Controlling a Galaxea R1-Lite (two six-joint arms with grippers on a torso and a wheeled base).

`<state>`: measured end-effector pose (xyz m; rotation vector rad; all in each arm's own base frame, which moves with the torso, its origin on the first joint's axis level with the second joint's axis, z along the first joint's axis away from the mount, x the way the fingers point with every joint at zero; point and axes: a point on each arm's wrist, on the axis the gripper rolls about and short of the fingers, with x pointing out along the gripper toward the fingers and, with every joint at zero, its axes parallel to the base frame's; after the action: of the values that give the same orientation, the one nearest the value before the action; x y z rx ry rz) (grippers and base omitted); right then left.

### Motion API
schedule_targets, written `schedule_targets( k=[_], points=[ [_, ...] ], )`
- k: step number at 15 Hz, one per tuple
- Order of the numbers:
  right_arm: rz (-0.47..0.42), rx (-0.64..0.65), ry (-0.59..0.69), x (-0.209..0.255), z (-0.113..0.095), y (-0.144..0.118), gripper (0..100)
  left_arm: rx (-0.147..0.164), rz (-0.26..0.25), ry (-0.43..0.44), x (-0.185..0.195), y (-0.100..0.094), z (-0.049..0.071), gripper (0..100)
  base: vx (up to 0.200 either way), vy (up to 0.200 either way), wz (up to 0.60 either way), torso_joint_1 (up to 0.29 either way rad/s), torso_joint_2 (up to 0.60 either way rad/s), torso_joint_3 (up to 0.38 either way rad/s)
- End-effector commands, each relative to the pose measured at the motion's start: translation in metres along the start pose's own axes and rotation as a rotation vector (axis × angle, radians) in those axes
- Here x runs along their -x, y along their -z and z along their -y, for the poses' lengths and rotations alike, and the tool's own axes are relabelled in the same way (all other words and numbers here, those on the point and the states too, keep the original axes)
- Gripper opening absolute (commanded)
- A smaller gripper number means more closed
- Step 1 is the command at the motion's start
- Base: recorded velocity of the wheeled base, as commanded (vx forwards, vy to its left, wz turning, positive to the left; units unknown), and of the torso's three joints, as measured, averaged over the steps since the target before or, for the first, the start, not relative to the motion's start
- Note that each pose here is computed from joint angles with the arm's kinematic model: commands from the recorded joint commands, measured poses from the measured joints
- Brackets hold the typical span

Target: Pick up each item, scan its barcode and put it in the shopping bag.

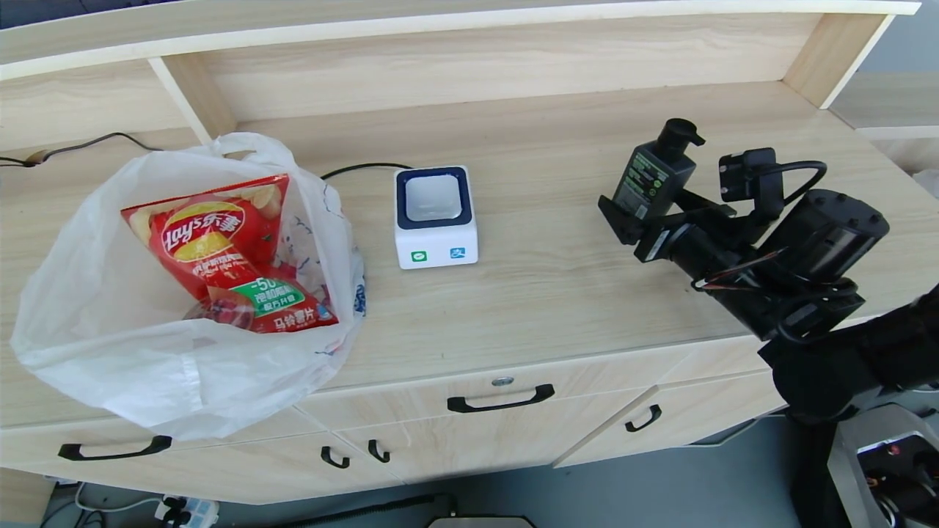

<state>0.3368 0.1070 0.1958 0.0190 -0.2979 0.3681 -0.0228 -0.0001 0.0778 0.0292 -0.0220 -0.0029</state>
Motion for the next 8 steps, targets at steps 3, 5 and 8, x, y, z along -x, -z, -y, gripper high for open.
schedule_targets(
  k=[3,5,8],
  points=[
    [-0.004,0.006,0.007,-0.0126,0.0,0.0121,100,0.003,-0.002,0.0,0.0,0.0003,0.0,100,0.0,0.0,0.0,0.0,0.0,0.0],
    [0.009,0.005,0.001,-0.0136,-0.0026,0.0086,100,0.005,-0.002,0.0,0.0,0.0003,0.0,100,0.0,0.0,0.0,0.0,0.0,0.0],
    [0.028,0.003,0.008,-0.0152,-0.0039,0.0037,100,0.012,0.003,-0.002,0.0,-0.0002,0.0,100,0.0,0.0,0.0,0.0,0.0,0.0]
  ],
)
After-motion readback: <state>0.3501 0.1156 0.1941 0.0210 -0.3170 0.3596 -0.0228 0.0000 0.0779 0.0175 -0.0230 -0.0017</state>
